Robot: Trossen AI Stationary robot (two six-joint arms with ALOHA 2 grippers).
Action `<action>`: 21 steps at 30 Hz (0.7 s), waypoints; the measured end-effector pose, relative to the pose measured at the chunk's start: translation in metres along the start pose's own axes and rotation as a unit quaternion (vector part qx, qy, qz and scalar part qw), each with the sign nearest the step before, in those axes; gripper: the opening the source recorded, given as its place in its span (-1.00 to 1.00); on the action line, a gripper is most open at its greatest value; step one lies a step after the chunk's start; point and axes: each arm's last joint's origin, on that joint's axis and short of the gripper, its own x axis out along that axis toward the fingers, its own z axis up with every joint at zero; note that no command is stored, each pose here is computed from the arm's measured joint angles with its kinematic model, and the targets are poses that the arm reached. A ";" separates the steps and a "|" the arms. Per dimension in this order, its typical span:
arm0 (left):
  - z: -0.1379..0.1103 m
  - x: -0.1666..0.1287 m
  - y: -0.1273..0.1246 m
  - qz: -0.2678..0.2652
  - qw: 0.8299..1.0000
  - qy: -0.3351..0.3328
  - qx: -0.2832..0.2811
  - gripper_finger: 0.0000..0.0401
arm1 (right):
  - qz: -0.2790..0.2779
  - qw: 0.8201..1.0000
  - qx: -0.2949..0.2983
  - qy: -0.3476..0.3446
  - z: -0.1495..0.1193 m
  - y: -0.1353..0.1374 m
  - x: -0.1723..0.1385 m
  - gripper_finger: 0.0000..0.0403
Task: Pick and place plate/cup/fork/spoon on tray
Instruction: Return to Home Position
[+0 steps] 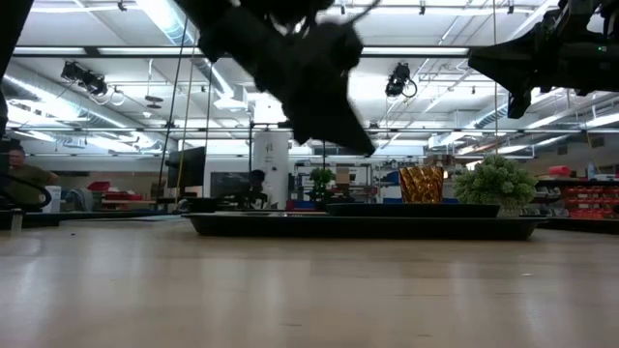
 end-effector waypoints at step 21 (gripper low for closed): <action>0.045 -0.016 -0.032 -0.045 0.976 -0.199 -0.076 -0.74 | 0.000 1.000 0.000 0.000 0.000 0.000 0.000 -0.66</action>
